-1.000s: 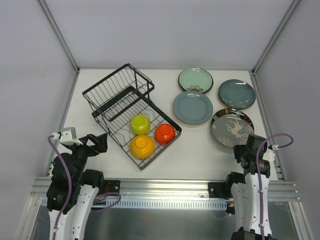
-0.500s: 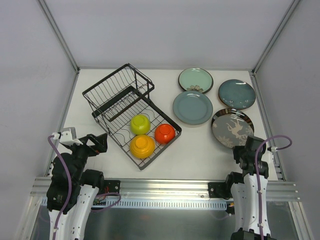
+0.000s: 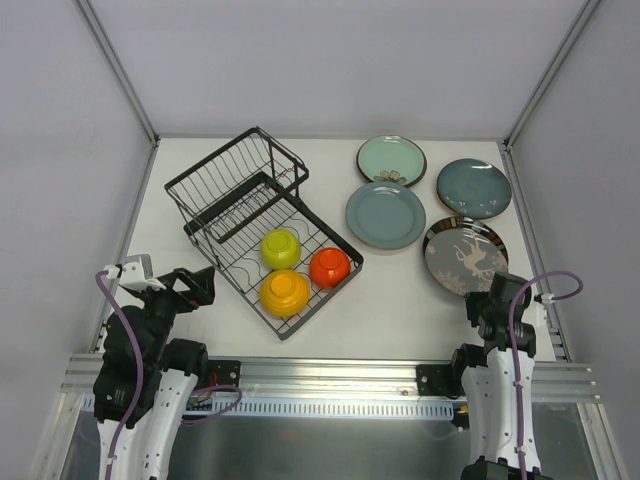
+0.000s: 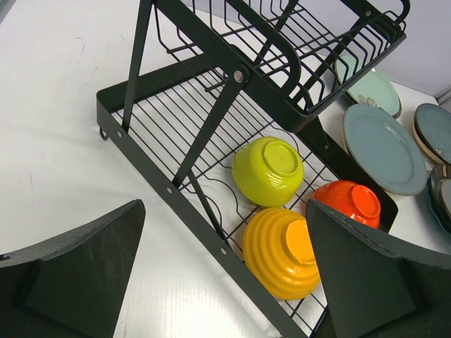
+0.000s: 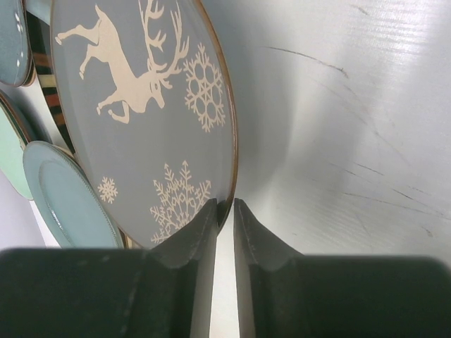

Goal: Load the plates into the dish rack
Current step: Grab a plate with the right arm

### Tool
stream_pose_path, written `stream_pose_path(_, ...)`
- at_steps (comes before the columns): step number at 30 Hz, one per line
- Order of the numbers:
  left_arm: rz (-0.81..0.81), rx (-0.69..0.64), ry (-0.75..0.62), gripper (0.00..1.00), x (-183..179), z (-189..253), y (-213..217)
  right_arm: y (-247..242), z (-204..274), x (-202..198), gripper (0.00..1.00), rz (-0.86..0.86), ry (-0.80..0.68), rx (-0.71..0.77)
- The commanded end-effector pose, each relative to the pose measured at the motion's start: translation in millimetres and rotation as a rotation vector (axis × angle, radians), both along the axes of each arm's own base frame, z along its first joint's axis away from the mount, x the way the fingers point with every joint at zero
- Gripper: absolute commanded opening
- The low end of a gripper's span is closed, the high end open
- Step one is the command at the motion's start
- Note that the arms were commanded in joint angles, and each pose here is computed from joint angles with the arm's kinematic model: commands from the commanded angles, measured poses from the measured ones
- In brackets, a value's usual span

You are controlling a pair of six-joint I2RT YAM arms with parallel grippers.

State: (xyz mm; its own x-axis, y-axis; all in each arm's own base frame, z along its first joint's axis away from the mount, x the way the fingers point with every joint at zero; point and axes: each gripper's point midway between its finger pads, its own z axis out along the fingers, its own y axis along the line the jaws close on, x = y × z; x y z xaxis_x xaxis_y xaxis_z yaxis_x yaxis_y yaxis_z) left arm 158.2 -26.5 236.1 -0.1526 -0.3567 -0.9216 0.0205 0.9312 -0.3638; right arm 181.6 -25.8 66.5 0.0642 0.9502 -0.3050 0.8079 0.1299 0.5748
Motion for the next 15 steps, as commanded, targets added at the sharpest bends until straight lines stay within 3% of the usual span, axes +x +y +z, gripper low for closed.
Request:
stream_pose_path(1, 0.002, -0.048, -0.170, 0.99, -21, 23, 3, -1, -14, -13, 0.18, -0.006, 0.068, -0.004)
stream_pose_path(8, 0.002, -0.046, -0.170, 0.99, -21, 23, 3, -1, -13, -10, 0.23, -0.005, 0.062, -0.001)
stream_pose_path(15, 0.000, -0.047, -0.173, 0.99, -21, 24, 3, -1, -10, -2, 0.39, 0.004, 0.032, -0.003)
